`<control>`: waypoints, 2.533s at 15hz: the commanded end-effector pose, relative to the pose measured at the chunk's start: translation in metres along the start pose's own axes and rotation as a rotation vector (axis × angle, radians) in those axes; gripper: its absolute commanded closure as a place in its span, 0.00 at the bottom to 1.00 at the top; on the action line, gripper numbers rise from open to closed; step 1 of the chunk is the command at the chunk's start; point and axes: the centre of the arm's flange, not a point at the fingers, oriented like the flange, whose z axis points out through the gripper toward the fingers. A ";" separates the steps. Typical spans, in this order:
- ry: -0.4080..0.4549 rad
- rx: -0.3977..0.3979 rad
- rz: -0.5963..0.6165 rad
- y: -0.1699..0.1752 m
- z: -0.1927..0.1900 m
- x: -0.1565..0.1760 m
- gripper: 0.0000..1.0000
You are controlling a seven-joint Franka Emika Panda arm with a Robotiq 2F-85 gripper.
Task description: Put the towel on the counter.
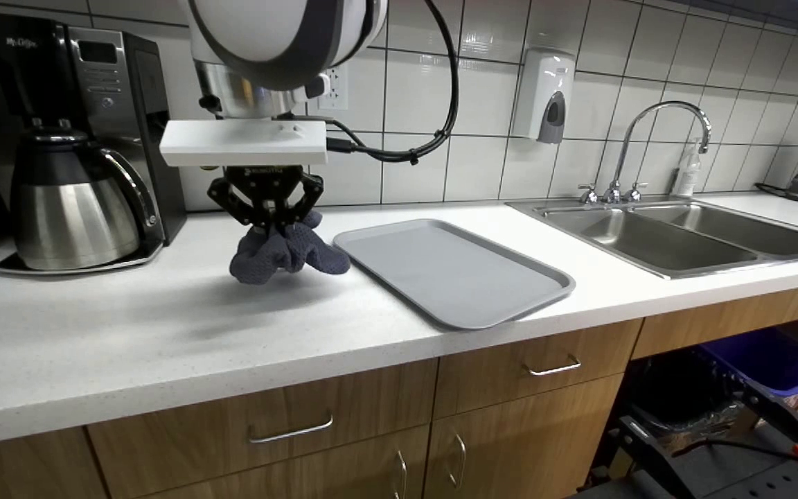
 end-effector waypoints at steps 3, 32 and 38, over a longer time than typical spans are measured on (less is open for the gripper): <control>0.000 -0.023 0.014 -0.005 0.023 -0.004 0.97; 0.002 0.104 0.027 0.106 -0.025 0.026 0.00; -0.020 0.141 0.004 0.159 -0.044 0.021 0.00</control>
